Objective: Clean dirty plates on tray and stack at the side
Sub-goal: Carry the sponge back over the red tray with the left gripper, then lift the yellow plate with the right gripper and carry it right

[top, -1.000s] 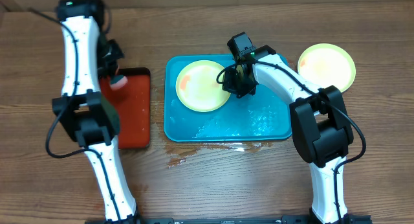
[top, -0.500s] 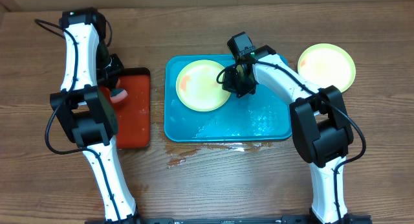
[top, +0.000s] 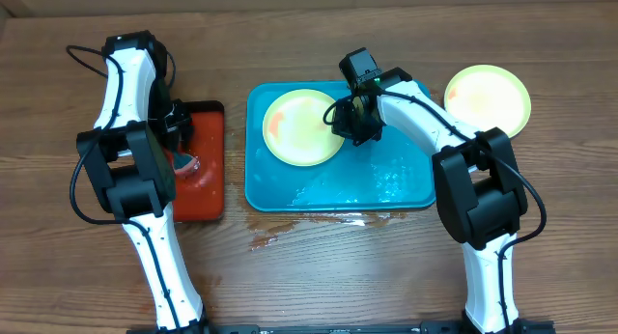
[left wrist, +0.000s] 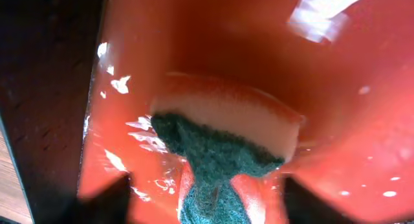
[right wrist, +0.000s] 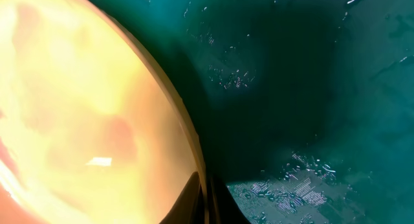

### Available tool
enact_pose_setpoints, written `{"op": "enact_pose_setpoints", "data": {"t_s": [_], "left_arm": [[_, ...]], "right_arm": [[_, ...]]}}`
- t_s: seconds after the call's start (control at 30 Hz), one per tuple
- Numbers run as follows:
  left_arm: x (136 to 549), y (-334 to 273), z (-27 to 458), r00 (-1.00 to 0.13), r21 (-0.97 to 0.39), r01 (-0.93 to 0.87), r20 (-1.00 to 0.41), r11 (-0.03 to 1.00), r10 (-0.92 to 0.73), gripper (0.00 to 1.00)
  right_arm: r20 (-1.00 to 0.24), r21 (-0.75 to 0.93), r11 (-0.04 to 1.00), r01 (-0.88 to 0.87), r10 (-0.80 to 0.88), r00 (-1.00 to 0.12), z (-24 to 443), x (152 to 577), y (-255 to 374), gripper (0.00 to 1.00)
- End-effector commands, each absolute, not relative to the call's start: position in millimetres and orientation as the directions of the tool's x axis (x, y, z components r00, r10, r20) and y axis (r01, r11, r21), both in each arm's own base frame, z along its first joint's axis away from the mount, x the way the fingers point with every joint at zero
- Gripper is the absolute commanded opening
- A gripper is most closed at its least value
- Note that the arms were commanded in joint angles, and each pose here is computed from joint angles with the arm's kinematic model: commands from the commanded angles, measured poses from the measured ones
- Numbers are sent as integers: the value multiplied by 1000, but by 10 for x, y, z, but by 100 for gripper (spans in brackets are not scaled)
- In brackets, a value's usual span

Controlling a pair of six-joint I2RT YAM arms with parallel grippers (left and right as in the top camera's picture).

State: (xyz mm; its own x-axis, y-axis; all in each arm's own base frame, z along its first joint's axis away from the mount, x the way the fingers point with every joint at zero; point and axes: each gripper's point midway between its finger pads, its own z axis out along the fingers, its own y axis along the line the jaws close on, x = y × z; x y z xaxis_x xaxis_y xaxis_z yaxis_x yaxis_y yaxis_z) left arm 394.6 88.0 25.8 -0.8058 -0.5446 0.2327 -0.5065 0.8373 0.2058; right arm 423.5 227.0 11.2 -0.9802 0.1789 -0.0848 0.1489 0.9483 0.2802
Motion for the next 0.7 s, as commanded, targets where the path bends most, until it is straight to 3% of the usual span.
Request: {"op": "enact_pose_setpoints", "data": {"t_s": [0.0, 0.27, 0.4, 0.53, 0.67], "left_arm": [[4022, 874, 438, -830, 188, -490, 198, 851, -521, 100], [4188, 902, 901, -846, 155, -503, 113, 850, -521, 99], [4248, 888, 997, -856, 131, -499, 80, 857, -511, 84], [4297, 820, 1107, -879, 70, -470, 60, 880, -474, 89], [4389, 878, 1548, -870, 12, -489, -82, 872, -486, 93]], "right_arm": [[-98, 248, 956, 158, 187, -977, 73, 4258, 2180, 4], [-98, 248, 956, 158, 187, -977, 72, 4257, 2179, 4], [-101, 249, 956, 157, 187, -977, 74, 4264, 2182, 4], [-97, 256, 954, 156, 186, -978, 85, 4261, 2195, 4], [-141, 269, 961, 57, 98, -985, 292, 4301, 2238, 4]]}}
